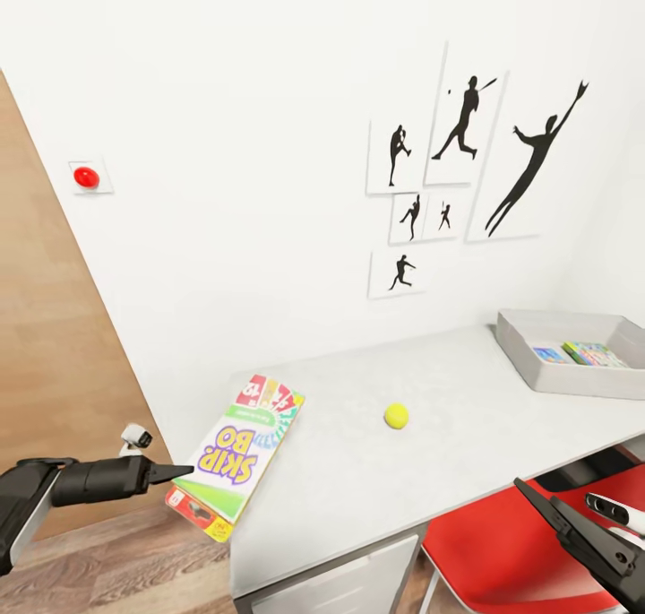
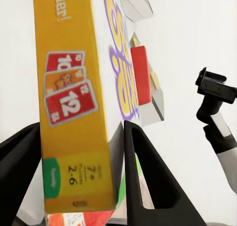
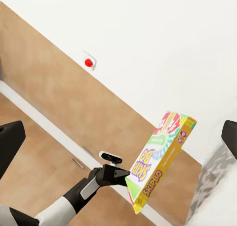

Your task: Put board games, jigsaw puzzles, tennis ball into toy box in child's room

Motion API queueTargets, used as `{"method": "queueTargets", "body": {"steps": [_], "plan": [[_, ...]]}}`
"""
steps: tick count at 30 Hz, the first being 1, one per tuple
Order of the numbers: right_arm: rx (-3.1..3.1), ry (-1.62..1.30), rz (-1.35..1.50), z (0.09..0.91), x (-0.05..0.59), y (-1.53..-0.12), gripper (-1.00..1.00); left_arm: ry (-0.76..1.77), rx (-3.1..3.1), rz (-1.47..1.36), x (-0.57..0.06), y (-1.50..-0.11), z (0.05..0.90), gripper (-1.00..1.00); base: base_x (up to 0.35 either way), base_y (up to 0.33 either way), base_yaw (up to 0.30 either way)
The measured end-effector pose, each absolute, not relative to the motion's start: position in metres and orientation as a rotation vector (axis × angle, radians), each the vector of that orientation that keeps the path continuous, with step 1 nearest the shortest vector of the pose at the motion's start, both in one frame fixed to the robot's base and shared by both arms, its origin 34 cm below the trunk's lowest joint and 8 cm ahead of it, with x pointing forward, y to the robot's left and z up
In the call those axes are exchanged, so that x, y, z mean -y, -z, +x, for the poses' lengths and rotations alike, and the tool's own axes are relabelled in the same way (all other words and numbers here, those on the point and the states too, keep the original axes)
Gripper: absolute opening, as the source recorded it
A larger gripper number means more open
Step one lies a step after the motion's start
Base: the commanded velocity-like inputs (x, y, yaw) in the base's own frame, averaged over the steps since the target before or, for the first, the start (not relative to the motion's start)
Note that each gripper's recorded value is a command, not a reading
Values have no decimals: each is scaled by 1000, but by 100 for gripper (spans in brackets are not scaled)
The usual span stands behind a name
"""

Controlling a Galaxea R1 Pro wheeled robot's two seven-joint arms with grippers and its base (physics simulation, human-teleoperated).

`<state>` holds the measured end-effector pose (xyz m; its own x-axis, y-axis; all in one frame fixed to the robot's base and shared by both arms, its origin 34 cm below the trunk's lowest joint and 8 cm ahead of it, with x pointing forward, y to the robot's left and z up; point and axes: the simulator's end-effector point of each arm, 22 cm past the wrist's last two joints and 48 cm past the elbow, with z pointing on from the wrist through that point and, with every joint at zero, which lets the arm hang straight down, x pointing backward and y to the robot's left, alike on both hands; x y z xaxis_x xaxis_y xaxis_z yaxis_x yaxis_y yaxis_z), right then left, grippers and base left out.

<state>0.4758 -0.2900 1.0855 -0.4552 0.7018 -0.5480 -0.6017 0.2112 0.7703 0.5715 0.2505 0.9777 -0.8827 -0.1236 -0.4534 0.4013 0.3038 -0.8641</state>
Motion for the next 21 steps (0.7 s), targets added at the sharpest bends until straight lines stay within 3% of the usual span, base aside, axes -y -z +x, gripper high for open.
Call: {"method": "queueTargets", "body": {"steps": [21], "plan": [[-1377,-1497,94,469,290,-1112,100,1560,-2135,298,-260,-1016,567,-100,-44,0,0]]}}
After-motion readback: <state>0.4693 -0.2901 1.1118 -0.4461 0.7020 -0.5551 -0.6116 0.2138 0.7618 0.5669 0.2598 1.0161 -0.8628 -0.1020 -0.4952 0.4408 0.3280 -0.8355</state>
